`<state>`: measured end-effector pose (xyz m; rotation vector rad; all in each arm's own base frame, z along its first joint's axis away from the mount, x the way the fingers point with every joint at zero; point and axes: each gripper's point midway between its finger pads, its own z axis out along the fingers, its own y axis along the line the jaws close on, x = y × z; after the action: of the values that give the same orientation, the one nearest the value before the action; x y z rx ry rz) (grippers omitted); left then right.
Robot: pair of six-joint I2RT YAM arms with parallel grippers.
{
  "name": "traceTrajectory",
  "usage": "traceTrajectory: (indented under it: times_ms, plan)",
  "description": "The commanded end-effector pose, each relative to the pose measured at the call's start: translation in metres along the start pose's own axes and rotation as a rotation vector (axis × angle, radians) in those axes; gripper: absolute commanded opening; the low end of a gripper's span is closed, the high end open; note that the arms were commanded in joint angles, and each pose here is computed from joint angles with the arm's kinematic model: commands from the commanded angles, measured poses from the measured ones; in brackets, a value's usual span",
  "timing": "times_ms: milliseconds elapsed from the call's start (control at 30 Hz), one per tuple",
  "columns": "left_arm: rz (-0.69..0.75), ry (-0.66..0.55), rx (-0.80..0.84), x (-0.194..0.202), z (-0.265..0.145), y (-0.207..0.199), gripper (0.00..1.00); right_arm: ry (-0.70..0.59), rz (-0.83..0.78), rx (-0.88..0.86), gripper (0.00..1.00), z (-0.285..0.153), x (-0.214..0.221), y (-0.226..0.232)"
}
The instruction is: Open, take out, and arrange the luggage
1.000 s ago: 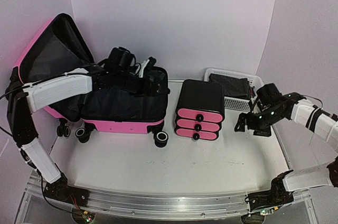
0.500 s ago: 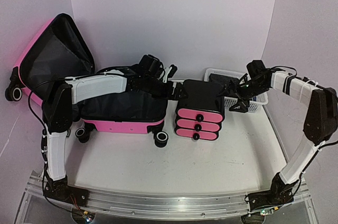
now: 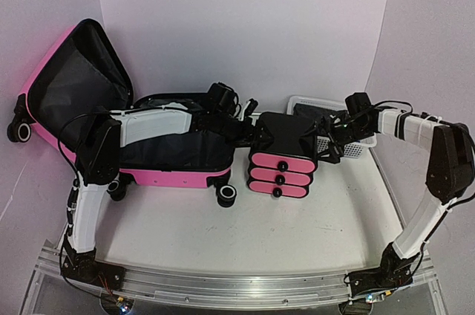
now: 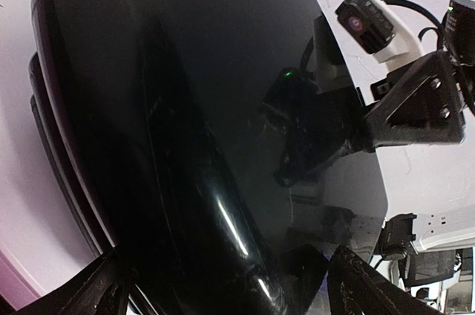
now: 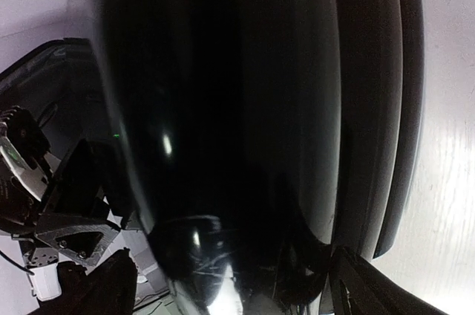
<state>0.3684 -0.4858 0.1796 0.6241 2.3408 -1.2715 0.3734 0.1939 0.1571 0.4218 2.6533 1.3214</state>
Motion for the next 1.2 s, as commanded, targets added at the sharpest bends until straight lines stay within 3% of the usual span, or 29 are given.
traceTrajectory:
  times_ms: [0,67,267,500,600,733,833,967,1067,1167]
  plan:
    - [0.052,0.075,0.144,0.026,0.016,-0.055,0.91,-0.005,-0.039,-0.063,0.86,-0.015,0.021,0.018]
    - [0.061,0.097,0.163,0.036,0.020,-0.066,0.90,-0.025,-0.041,-0.041,0.81,-0.020,0.029,0.010]
    - [0.100,0.151,0.234,0.060,0.044,-0.104,0.89,-0.124,-0.007,0.142,0.78,-0.049,0.063,-0.035]
    - [0.143,0.235,0.379,0.095,0.086,-0.161,0.89,-0.332,-0.085,0.623,0.87,-0.139,0.095,-0.106]
    - [0.144,0.282,0.438,0.114,0.101,-0.180,0.89,-0.372,-0.108,0.723,0.93,-0.164,0.107,-0.119]
    - [0.157,0.281,0.436,0.120,0.108,-0.183,0.89,-0.332,-0.084,0.791,0.98,-0.163,0.119,-0.143]
    - [0.196,0.255,0.435,0.113,0.100,-0.189,0.90,-0.349,-0.067,0.835,0.98,-0.173,0.122,-0.146]
    - [0.337,0.182,0.326,0.096,0.069,-0.183,0.95,-0.431,-0.112,0.948,0.98,-0.218,0.121,-0.132]
    - [0.399,0.098,0.182,0.063,0.027,-0.160,0.97,-0.491,-0.203,0.984,0.98,-0.248,0.113,-0.105]
    - [0.407,-0.023,0.066,0.015,-0.041,-0.139,0.98,-0.543,-0.353,0.938,0.98,-0.267,0.101,-0.068]
